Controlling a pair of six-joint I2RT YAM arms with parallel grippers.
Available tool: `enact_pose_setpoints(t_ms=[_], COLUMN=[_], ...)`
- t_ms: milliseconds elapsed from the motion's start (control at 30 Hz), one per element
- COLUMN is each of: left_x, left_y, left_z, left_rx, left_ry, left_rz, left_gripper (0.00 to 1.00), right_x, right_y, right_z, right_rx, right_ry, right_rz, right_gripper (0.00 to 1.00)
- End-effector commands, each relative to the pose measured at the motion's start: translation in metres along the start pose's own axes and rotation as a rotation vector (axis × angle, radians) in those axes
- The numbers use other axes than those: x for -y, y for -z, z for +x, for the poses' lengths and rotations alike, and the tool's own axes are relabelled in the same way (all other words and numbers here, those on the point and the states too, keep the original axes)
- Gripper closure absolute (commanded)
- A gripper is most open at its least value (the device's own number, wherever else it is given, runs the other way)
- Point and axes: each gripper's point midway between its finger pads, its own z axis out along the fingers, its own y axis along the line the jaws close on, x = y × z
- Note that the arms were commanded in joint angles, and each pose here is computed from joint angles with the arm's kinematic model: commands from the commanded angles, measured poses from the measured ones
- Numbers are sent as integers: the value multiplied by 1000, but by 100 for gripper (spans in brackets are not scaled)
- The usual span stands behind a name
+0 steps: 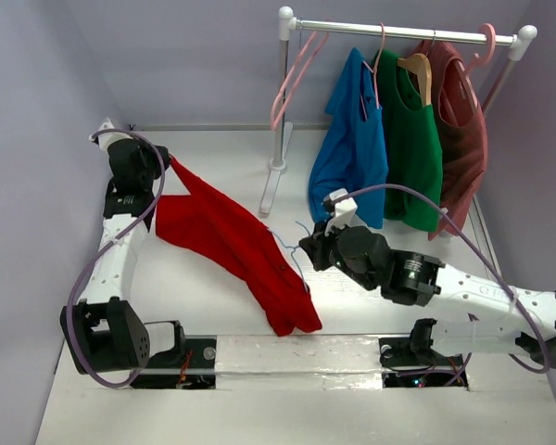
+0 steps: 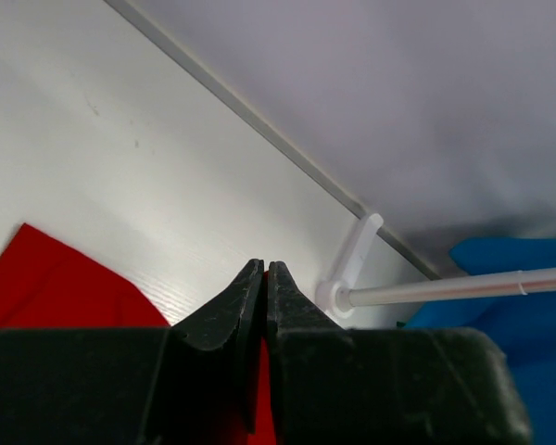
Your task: Place the t-shirt on the hanger
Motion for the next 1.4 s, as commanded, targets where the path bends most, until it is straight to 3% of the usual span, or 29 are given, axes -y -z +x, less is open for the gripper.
enact_pose_setpoints(t_ms=[0,167,200,300,400,433,467,667,833,933,1100,1367], left_x=[14,32,36,52,59,61,65,106,131,143,171,185], left_y=[5,19,21,35,50,56,72,153,211,235,247,238], left_z=[-34,-53,-55,-59,-55,-56,-55,-5,65,93,124,139], left_rx=[74,109,109,100,78,83,92,49,-135,-229,-330,-345], left_ry=[-22,-22,-24,-23,-33,-32,-33,12,163,245,262,298], left_rz=[38,78,86,153,196,211,249,452,639,709,755,748], left_gripper=[100,100,100,100,66,51,47,47,49,46,42,39], right_x=[-4,-19,-29,-36,-35,-32,-27,-28,-29,-30,-32,-36], right_y=[30,63,75,92,76,64,62,57,49,42,34,28], right_z=[-35,-130,-169,-209,-191,-174,-169,-170,-168,-162,-155,-145], right_rx=[19,156,219,269,218,191,189,176,147,127,119,104], right_ry=[16,50,48,53,73,87,88,94,115,121,118,106], right_rz=[-30,-44,-60,-68,-40,-15,0,22,53,62,62,46], right_gripper=[100,100,100,100,100,100,100,100,100,100,100,100])
